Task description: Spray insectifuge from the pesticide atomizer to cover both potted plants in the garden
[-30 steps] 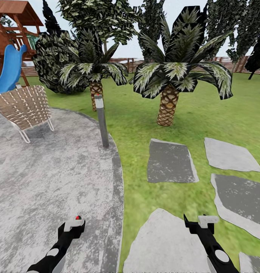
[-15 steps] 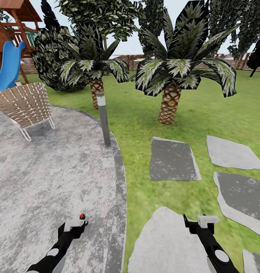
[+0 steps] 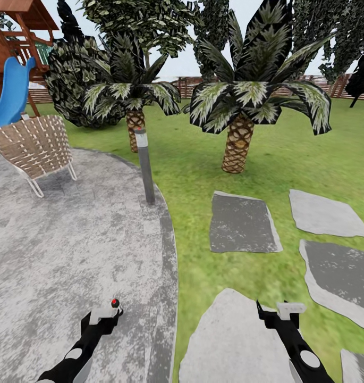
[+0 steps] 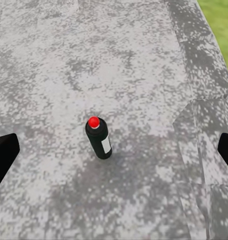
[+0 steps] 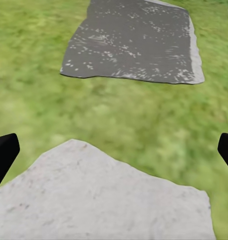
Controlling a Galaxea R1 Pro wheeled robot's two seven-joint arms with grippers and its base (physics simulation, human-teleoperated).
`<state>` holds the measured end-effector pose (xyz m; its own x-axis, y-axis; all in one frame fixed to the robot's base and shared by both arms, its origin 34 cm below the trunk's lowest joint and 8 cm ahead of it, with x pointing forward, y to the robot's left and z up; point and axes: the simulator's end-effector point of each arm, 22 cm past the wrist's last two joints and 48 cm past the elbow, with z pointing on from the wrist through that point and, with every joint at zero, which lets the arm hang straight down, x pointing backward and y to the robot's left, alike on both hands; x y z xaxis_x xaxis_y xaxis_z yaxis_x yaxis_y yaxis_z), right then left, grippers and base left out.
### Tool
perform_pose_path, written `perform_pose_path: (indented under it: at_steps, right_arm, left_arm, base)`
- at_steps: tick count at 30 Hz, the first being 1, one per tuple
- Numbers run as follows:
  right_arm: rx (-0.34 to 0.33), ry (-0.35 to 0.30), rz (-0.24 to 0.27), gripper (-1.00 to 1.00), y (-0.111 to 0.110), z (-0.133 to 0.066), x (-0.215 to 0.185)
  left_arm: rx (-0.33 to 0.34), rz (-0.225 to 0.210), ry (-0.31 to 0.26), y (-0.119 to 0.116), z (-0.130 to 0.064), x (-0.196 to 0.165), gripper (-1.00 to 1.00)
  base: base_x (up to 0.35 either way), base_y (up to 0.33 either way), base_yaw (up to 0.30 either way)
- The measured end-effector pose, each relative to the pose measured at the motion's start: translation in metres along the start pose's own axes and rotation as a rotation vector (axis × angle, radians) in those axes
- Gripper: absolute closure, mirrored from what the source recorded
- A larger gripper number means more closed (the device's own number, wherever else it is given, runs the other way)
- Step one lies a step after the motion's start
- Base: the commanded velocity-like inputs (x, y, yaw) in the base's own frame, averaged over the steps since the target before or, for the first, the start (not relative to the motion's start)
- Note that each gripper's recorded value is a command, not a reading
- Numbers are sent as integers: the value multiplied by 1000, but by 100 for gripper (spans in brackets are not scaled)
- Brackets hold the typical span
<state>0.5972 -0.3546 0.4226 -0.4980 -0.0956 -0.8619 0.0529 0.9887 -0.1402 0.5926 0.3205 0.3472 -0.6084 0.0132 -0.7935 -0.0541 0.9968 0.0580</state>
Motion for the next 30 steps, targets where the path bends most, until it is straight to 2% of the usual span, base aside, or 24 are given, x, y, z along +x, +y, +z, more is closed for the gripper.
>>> perform_pose_path:
  at_steps: [30]
  right_arm:
    - [-2,-3,-1,-100,9,19,64]
  left_arm:
    - [-5,1,0,-1,28,62,-100]
  base:
    - [0,0,0]
